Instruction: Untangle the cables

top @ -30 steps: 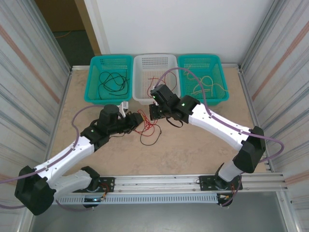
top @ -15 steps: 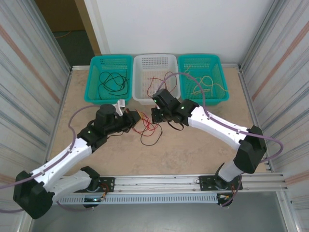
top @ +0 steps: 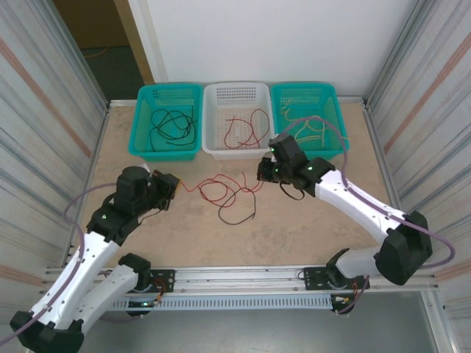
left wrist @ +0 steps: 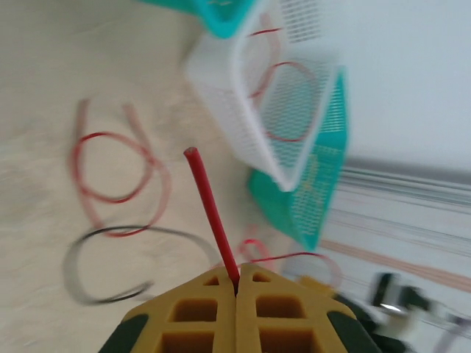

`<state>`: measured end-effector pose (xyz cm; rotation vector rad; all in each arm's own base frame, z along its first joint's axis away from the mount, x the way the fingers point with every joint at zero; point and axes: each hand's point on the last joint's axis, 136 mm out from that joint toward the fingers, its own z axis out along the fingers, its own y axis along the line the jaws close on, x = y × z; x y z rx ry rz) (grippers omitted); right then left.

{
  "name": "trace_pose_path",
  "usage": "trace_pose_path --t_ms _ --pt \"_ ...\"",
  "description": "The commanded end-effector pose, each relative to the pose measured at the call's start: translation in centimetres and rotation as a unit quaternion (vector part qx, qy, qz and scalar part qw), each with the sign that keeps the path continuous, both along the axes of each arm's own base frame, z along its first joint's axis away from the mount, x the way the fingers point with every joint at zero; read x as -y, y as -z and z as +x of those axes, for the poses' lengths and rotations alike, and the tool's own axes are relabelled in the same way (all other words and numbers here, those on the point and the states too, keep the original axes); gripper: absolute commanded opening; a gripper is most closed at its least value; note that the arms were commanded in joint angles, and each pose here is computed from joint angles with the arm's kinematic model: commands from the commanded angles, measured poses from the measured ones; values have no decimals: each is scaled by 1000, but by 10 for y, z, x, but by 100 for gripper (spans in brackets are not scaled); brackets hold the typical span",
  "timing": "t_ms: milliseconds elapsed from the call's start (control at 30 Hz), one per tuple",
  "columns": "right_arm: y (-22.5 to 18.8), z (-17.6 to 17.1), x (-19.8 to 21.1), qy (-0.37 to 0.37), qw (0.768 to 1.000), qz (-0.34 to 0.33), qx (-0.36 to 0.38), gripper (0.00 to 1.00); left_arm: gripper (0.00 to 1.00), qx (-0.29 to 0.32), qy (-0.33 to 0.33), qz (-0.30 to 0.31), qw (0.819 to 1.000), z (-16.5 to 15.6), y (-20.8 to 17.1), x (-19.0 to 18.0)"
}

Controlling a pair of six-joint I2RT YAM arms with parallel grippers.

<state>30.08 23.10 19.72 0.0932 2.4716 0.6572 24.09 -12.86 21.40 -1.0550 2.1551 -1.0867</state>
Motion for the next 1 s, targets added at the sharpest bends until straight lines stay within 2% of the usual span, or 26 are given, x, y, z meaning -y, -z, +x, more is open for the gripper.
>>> trace_pose_path --t_ms 0,67,167,433,600,667,767,833,867,900,967 --pt "-39 6 7 18 998 58 24 0 0 -94 14 85 992 -29 37 -19" --pt "-56 10 15 29 996 70 38 0 0 -102 5 136 985 -37 42 -35" --pt "-66 14 32 45 995 79 46 0 0 -89 -28 175 980 -41 40 -58" --pt "-71 12 76 82 992 88 48 0 0 -138 -62 230 961 -53 56 -92" --pt "-75 10 87 88 992 85 42 0 0 -151 -58 266 950 -58 63 -102" --pt "-77 9 85 81 992 88 42 0 0 -144 -52 268 951 -56 64 -101" --pt "-83 7 72 57 993 97 45 0 2 -72 0 243 967 -32 47 -77" --pt "-87 4 62 38 995 85 46 0 37 -9 44 218 975 -17 25 -55" --pt "-88 2 57 29 995 78 47 0 47 20 58 214 975 -10 14 -49" --pt "-89 1 52 20 996 71 48 0 55 39 68 222 972 -7 3 -46" --pt "-93 -2 44 7 997 60 53 0 63 73 85 247 963 -2 -16 -45"
